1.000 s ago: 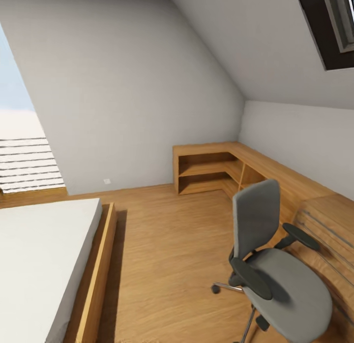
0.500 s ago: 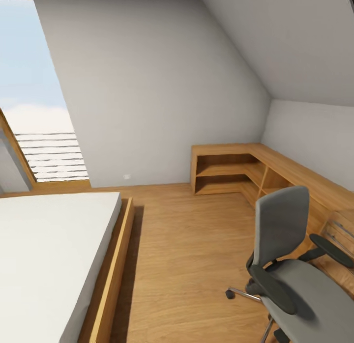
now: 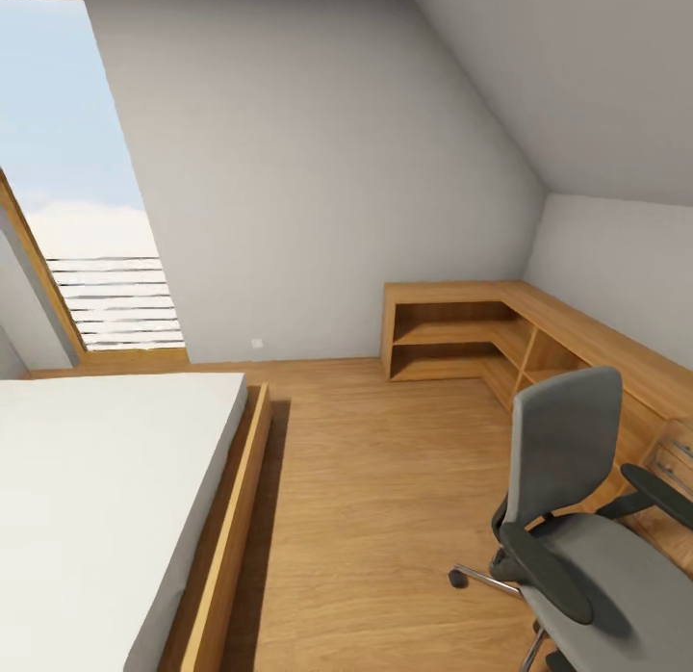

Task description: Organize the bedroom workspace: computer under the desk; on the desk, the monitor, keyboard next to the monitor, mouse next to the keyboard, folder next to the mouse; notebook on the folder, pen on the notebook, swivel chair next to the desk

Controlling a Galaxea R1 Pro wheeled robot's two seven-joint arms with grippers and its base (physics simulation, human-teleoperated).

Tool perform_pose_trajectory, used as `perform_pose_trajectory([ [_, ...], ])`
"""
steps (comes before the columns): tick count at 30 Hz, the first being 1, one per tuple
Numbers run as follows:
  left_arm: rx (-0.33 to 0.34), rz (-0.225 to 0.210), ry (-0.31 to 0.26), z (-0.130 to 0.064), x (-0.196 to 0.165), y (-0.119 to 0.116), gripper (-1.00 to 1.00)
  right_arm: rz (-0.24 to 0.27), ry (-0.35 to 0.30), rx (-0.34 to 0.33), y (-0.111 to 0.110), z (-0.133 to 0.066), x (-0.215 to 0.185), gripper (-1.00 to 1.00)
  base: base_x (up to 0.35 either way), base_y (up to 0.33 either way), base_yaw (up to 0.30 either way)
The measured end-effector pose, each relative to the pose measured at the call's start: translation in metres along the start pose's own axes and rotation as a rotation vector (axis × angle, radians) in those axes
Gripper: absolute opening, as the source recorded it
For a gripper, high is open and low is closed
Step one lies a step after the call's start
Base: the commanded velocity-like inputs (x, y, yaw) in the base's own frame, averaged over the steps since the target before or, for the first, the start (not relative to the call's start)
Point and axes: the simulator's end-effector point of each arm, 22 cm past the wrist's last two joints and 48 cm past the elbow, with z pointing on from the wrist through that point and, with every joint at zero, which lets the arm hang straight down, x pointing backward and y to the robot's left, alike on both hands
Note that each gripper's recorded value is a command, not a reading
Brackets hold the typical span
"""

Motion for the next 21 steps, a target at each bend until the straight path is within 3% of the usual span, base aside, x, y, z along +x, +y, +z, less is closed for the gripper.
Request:
perform_pose_trajectory([
  [2, 0.005, 0.013, -0.036, 0.002, 0.005, -0.002, 1.0, -0.001, 0.005, 0.001, 0.0, 0.0, 0.001, 1.0, 0.0, 0.0, 0.001],
  [4, 0.011, 0.029, -0.033, 0.002, 0.008, -0.006, 1.0, -0.011, 0.015, 0.004, -0.003, 0.0, 0.004, 1.0, 0.0, 0.0, 0.0],
  [11, 0.004, 0.013, -0.031, 0.002, 0.014, -0.003, 1.0, -0.004, 0.015, -0.003, 0.004, -0.002, 0.004, 1.0, 0.041, 0.0, 0.0],
  [21, -0.012, 0.012, 0.042, 0.003, 0.041, 0.011, 1.0, 0.001, 0.015, -0.006, 0.007, -0.002, 0.003, 1.0, 0.267, 0.0, 0.0],
])
